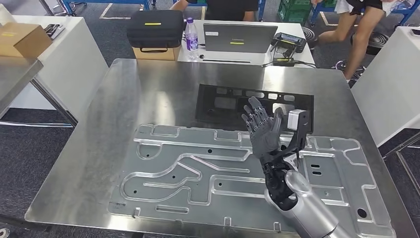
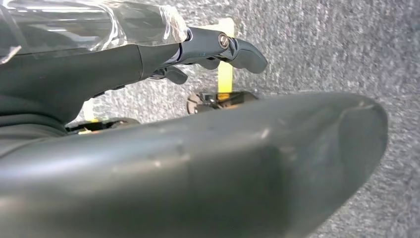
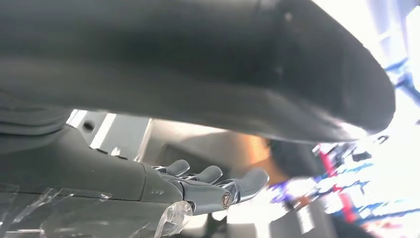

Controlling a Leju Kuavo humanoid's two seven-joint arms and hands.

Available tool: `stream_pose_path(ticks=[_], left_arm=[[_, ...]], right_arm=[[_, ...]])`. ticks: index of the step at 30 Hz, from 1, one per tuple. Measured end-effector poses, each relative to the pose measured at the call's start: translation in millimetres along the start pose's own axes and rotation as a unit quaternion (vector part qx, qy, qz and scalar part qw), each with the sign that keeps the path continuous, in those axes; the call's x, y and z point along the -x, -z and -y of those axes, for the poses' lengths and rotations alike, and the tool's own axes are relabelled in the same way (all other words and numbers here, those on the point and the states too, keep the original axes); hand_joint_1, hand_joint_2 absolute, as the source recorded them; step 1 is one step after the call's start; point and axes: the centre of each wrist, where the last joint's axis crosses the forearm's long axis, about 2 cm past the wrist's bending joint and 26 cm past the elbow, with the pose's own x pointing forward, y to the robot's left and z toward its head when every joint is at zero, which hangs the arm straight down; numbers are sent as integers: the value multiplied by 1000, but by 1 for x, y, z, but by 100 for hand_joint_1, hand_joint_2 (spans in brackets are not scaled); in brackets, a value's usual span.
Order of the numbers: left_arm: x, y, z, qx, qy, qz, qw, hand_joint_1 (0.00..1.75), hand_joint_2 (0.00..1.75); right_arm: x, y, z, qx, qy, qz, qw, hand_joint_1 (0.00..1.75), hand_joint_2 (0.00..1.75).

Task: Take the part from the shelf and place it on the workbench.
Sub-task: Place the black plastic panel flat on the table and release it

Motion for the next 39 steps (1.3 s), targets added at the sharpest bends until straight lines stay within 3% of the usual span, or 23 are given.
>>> stream_pose_path(ticks=[7, 15, 39], left_arm=[[7, -2, -3, -7, -15, 2, 1000, 0, 0], [9, -2, -5, -13, -27, 5, 1000, 0, 0], [17, -4, -9, -24, -40, -5, 999, 0, 0]], right_arm=[[5, -21, -33, -31, 52, 48, 997, 0, 0], [2, -37, -50, -42, 67, 66, 995, 0, 0], [4, -56, -53, -25, 84, 73, 993, 0, 0]])
